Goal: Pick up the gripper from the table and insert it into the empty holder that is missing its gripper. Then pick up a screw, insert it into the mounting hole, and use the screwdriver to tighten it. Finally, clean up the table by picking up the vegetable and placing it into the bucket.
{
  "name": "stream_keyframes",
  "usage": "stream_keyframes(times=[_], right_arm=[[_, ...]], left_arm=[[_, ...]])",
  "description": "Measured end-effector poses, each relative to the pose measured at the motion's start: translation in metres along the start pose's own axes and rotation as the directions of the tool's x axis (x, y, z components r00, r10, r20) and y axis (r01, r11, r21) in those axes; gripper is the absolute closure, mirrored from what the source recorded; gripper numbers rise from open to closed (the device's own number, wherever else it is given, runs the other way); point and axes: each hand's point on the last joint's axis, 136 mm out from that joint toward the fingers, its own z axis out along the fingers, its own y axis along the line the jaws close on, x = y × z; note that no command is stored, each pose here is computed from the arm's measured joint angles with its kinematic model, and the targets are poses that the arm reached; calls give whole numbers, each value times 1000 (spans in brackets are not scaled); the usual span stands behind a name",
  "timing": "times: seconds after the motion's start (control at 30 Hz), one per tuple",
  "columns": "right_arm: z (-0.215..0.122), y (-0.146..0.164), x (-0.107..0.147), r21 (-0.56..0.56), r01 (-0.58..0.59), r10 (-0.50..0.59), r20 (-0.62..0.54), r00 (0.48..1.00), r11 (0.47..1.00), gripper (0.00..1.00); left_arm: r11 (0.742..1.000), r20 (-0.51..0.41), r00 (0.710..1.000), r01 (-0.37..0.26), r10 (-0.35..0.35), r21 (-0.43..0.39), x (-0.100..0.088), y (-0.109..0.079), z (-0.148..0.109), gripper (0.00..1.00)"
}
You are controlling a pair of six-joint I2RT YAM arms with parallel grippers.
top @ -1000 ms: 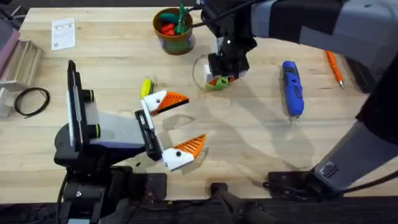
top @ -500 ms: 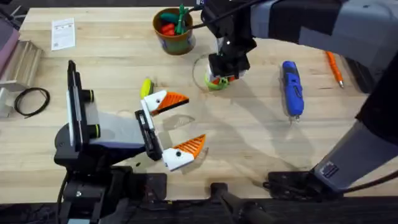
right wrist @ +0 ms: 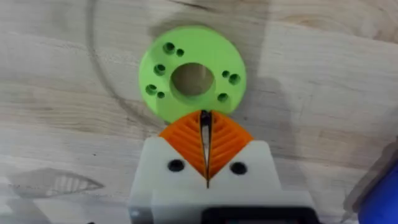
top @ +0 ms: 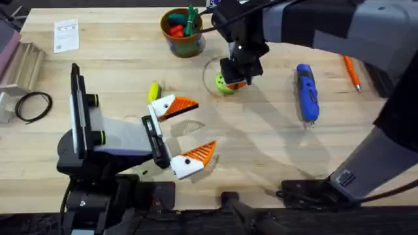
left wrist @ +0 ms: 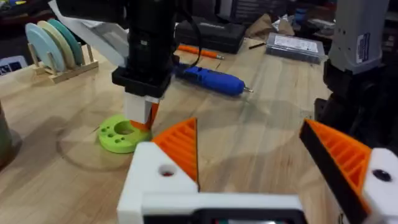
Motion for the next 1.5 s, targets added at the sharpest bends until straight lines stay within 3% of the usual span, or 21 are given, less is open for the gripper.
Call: stream_keyframes(times=[0.9, 1.2, 1.5], right_arm=[[-6, -3, -4, 13, 10, -10, 32, 999, 1000, 995], [-60, -10, 1, -15, 20, -19, 101, 995, 1000, 995], [-139, -11, 4, -6, 164, -162, 112, 980, 986, 995]], left_arm=[[1000, 0, 1000, 0, 0, 0, 0, 0, 0, 15], [1000, 0, 1000, 0, 0, 0, 0, 0, 0, 15], [1000, 0, 1000, 0, 0, 0, 0, 0, 0, 16]])
